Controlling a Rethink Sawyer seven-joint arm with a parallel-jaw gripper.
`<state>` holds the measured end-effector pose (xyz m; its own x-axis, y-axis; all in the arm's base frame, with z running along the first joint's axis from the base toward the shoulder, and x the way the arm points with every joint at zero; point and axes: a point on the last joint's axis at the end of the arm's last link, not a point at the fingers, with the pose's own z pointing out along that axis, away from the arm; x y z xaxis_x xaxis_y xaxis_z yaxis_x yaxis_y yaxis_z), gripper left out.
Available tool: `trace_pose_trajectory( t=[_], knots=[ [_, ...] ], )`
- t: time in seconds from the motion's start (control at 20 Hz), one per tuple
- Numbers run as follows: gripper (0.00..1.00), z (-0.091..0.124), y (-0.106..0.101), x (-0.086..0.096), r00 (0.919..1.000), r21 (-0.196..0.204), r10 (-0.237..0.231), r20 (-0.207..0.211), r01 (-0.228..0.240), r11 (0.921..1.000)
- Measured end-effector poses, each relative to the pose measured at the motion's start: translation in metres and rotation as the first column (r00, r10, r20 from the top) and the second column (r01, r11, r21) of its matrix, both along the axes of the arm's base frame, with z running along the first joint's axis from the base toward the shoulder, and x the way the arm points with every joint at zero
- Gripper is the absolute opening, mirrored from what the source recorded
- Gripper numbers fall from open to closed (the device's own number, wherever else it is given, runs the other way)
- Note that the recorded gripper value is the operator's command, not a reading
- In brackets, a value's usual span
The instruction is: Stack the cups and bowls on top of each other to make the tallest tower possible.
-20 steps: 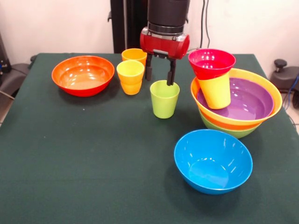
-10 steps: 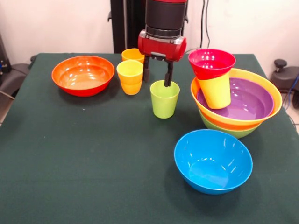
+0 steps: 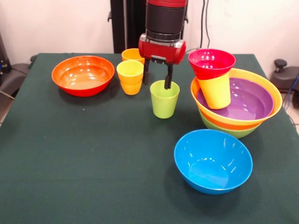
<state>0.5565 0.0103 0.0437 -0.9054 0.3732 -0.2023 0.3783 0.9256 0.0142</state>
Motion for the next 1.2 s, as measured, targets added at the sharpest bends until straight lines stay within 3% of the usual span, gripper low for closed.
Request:
trace_pose_trajectory(
  t=[0.4,0.85,1.2],
  knots=[
    [1.00,0.005,-0.002,0.003,0.9999,0.002,-0.003,0.016,0.003,1.0000],
    [1.00,0.070,-0.016,0.031,0.9969,-0.017,-0.033,0.071,0.035,0.9993],
    [1.00,0.089,-0.014,0.045,0.9955,-0.019,-0.028,0.090,0.030,0.9994]
  ],
)
